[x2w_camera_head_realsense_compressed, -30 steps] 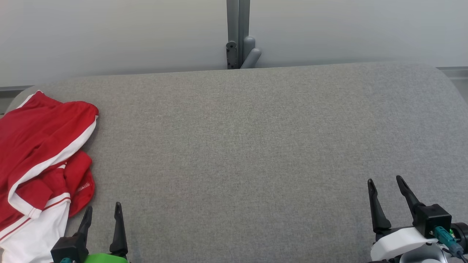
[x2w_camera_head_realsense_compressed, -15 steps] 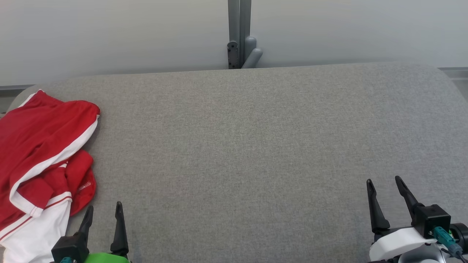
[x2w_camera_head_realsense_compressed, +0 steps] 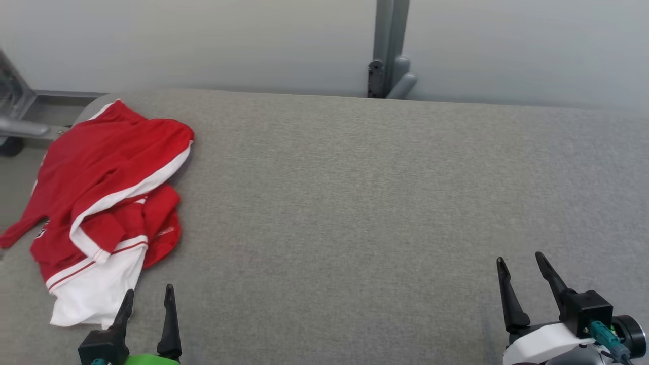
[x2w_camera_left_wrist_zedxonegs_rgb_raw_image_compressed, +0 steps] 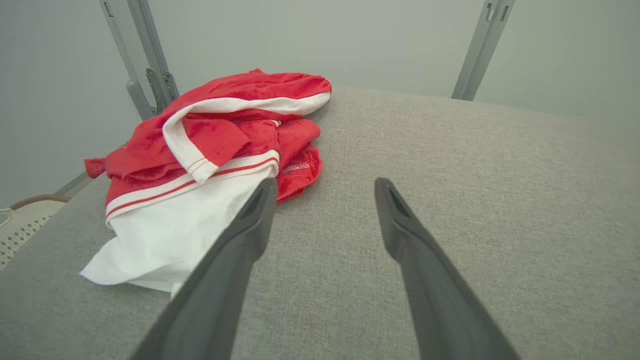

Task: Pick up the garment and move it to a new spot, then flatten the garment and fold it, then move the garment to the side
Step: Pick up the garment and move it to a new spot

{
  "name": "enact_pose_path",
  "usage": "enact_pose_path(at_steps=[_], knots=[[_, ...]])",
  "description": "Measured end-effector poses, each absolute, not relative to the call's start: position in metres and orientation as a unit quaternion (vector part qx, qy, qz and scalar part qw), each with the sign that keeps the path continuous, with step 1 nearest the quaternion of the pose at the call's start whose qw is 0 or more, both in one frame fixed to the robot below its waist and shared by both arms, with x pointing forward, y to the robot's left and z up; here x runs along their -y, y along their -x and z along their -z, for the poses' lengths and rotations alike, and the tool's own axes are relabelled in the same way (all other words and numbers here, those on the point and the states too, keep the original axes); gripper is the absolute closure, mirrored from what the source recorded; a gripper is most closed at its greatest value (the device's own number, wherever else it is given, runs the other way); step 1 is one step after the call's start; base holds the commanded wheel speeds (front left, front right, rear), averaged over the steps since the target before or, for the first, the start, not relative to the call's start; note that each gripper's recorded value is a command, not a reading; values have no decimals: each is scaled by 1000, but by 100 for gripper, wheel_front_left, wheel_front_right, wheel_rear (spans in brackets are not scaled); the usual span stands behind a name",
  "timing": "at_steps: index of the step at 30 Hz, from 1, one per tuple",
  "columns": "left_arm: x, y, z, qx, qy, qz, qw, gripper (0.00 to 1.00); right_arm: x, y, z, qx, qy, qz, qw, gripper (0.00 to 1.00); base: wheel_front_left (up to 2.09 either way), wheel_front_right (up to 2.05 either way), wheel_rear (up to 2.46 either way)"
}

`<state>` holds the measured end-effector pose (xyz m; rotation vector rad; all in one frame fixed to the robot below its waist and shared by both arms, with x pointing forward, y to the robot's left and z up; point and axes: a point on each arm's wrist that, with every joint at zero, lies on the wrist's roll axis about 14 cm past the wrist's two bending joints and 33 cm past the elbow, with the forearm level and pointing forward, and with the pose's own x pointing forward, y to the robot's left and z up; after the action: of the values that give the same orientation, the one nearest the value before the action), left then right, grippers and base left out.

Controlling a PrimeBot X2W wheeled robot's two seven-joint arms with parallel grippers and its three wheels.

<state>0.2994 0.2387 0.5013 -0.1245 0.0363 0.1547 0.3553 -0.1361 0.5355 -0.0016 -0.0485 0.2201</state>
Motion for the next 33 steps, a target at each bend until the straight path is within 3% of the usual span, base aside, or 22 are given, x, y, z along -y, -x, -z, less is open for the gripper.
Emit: enact_pose_path(at_steps=[12, 17, 22, 27, 33], knots=[[-294, -232, -493, -20, 61, -186, 980, 0, 40, -365, -545, 34, -10, -245, 969, 0, 0, 0, 0], [-301, -228, -498, -10, 63, -198, 978, 0, 18, -365, -549, 40, -14, -274, 961, 0, 0, 0, 0], [-296, -273, -527, 21, 55, -166, 984, 0, 14, -381, -555, 55, -5, -287, 956, 0, 0, 0, 0], [-293, -350, -572, 47, 20, -112, 992, 0, 6, -412, -565, 83, 9, -304, 949, 0, 0, 0, 0], [-286, -441, -591, 6, -40, -46, 998, 0, 2, -444, -543, 77, 12, -320, 944, 0, 0, 0, 0]])
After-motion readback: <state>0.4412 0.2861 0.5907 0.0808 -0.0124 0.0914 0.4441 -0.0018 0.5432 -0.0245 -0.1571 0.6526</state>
